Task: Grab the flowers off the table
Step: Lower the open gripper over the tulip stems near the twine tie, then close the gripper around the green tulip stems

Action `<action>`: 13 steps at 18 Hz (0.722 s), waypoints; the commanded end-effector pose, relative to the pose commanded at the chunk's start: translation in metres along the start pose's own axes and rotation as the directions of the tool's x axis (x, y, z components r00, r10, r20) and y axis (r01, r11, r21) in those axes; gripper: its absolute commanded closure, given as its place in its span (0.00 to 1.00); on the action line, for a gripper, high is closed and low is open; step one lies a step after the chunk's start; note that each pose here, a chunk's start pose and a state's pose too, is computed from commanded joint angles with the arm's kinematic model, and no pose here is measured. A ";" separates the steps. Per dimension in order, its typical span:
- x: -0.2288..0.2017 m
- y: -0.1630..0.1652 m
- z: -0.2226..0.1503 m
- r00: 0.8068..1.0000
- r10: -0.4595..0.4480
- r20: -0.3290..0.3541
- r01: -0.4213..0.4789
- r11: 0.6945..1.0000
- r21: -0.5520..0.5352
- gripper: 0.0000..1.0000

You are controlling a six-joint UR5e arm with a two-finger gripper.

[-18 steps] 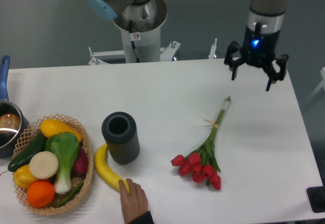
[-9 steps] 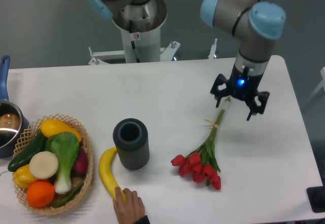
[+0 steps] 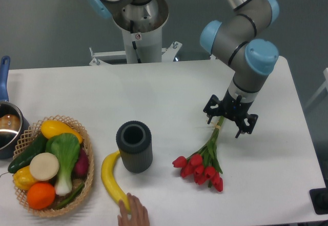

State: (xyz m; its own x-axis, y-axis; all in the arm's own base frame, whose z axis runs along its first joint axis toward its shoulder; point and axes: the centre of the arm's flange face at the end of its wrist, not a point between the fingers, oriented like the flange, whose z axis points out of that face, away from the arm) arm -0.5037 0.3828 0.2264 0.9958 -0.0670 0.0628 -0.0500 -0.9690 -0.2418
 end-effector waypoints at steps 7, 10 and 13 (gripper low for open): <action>-0.006 0.004 0.024 0.999 -0.006 -0.032 0.005 1.000 -0.015 0.00; -0.004 -0.004 0.029 0.999 0.007 -0.038 -0.007 1.000 -0.016 0.00; -0.002 -0.007 0.034 0.999 0.016 -0.043 -0.017 1.000 -0.021 0.00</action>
State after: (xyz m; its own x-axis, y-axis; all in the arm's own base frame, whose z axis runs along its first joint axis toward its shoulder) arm -0.5025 0.3981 0.1948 0.9906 -0.0925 0.1007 -0.0682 -0.9726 -0.2221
